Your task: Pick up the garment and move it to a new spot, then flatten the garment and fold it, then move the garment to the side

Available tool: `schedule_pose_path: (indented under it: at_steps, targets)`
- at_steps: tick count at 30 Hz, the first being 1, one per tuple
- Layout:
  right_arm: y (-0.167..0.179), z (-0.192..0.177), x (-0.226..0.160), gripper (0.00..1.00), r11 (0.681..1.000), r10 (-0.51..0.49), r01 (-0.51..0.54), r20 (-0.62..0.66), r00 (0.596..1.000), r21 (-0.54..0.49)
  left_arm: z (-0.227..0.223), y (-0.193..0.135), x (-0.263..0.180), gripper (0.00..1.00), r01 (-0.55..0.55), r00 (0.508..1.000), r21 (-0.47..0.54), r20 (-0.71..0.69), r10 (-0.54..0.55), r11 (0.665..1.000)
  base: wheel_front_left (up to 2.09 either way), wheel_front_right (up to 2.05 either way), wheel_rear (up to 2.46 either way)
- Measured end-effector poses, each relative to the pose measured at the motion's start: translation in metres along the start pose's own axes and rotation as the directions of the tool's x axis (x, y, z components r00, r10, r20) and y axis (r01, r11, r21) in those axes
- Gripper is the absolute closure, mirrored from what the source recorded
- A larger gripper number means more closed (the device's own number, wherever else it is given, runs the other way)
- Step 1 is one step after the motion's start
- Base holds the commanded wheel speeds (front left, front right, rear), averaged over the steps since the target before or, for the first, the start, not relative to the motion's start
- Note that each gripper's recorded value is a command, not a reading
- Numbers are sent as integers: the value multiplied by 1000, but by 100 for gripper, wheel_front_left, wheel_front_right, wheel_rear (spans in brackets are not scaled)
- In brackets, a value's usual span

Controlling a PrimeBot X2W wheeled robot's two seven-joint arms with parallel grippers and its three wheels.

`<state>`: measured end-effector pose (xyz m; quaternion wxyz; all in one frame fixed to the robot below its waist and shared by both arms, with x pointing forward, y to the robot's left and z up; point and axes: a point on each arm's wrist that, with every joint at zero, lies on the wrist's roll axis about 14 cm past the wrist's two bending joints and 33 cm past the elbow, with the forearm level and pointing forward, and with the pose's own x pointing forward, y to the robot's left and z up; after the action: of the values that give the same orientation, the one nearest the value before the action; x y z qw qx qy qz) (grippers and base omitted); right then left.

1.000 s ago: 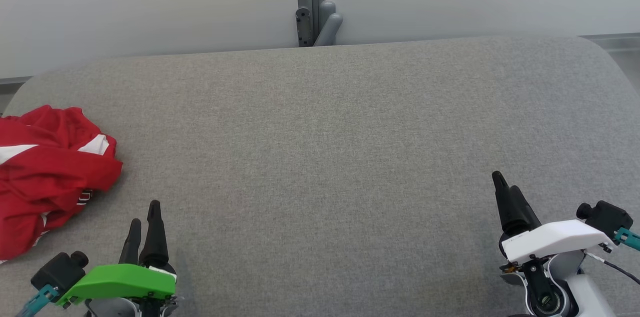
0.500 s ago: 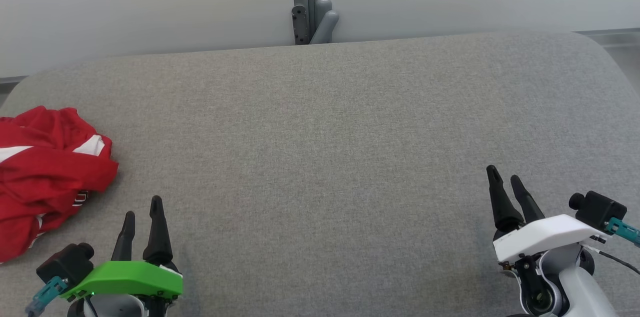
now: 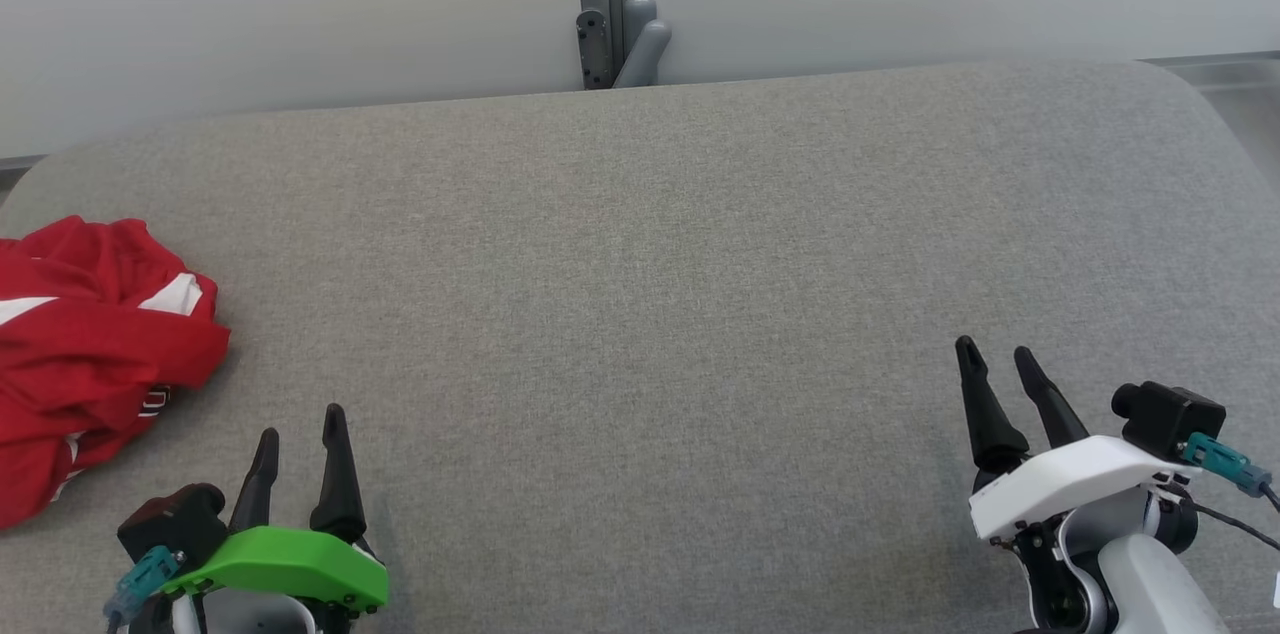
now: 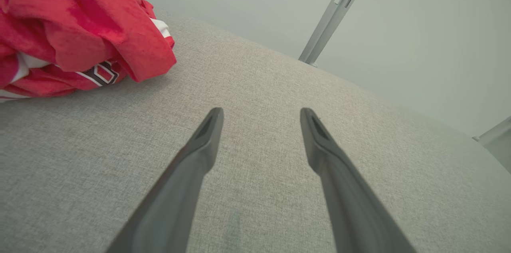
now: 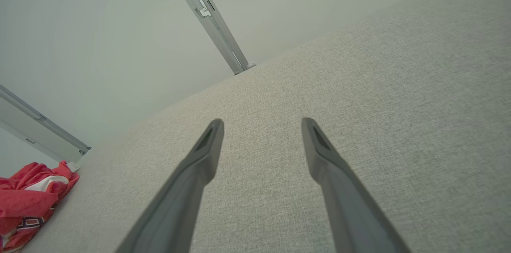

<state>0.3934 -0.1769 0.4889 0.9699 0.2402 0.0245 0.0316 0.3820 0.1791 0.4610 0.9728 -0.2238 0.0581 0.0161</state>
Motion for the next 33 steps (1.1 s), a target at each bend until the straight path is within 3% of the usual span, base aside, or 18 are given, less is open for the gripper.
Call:
schedule_pose_path:
  at_steps: [15,33]
  targets:
    - [-14,6,-4,0,984,-23,27,23,999,-176,-2,3,-1,0,-11,1000,199,4,11,980,0,0,0]
    - [-20,10,-5,0,943,-25,37,42,999,-330,-1,0,-1,0,5,1000,352,25,-14,936,0,0,0]
